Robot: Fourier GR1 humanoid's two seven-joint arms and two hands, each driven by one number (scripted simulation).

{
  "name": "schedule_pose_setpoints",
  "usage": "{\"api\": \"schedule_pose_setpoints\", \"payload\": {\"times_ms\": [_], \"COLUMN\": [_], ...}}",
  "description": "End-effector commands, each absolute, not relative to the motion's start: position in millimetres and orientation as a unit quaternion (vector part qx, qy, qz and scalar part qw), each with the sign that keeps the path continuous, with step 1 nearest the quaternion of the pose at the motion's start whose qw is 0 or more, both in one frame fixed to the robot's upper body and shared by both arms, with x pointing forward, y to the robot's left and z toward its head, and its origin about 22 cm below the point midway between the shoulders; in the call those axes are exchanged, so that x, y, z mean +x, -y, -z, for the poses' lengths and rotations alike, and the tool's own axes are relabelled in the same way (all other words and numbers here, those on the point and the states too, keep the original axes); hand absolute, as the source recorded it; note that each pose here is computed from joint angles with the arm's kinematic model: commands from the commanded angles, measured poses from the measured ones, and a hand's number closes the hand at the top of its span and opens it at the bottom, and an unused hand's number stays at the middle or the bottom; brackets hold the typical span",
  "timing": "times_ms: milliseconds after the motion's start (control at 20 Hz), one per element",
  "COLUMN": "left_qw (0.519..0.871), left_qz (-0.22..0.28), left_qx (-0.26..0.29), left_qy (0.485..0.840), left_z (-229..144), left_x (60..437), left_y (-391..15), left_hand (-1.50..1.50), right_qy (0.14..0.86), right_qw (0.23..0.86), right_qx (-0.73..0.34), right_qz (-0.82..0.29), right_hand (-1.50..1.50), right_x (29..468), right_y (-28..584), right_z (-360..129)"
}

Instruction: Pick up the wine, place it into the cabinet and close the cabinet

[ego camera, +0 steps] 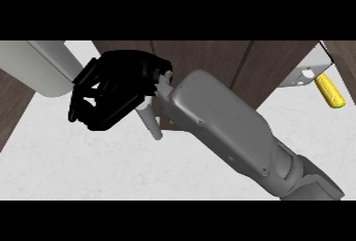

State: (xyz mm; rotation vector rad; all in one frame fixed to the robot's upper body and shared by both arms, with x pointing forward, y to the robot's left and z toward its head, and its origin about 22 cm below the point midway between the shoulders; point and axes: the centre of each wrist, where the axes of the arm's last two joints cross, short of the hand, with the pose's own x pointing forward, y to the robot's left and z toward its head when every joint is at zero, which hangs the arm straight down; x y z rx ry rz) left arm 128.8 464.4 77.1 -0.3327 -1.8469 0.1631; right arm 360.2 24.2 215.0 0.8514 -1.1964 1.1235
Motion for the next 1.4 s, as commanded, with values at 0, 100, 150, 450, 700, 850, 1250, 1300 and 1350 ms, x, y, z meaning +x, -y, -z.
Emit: {"api": "schedule_pose_setpoints", "payload": {"times_ms": [0, 100, 150, 450, 700, 850, 1250, 1300, 1350], "left_qw": [0.57, 0.573, 0.568, 0.571, 0.578, 0.569, 0.578, 0.582, 0.582], "left_qz": [-0.066, -0.068, -0.071, -0.065, -0.076, -0.066, -0.043, -0.044, -0.04], "left_qx": [-0.168, -0.166, -0.155, -0.161, -0.149, -0.149, -0.151, -0.154, -0.159], "left_qy": [0.802, 0.8, 0.805, 0.803, 0.799, 0.806, 0.801, 0.797, 0.797], "left_z": [-85, -79, -78, -73, -76, -77, -87, -84, -85], "left_x": [128, 127, 130, 120, 127, 126, 137, 134, 138], "left_y": [-470, -464, -464, -468, -475, -473, -471, -471, -466], "left_hand": [-1.5, -1.5, -1.5, -1.5, -1.5, -1.5, -1.5, -1.5, -1.5], "right_qy": [0.506, 0.5, 0.498, 0.506, 0.537, 0.574, 0.626, 0.633, 0.629], "right_qw": [0.614, 0.596, 0.601, 0.617, 0.618, 0.628, 0.624, 0.62, 0.62], "right_qx": [0.399, 0.428, 0.429, 0.437, 0.418, 0.379, 0.343, 0.339, 0.338], "right_qz": [-0.456, -0.46, -0.455, -0.415, -0.395, -0.364, -0.319, -0.316, -0.325], "right_hand": [1.5, 1.5, 1.5, 1.5, 1.5, 1.5, 1.5, 1.5, 1.5], "right_x": [383, 393, 396, 414, 431, 441, 444, 443, 443], "right_y": [-19, -15, -9, 3, 28, 59, 75, 70, 69], "right_z": [-205, -218, -197, -187, -201, -196, -199, -207, -203]}}
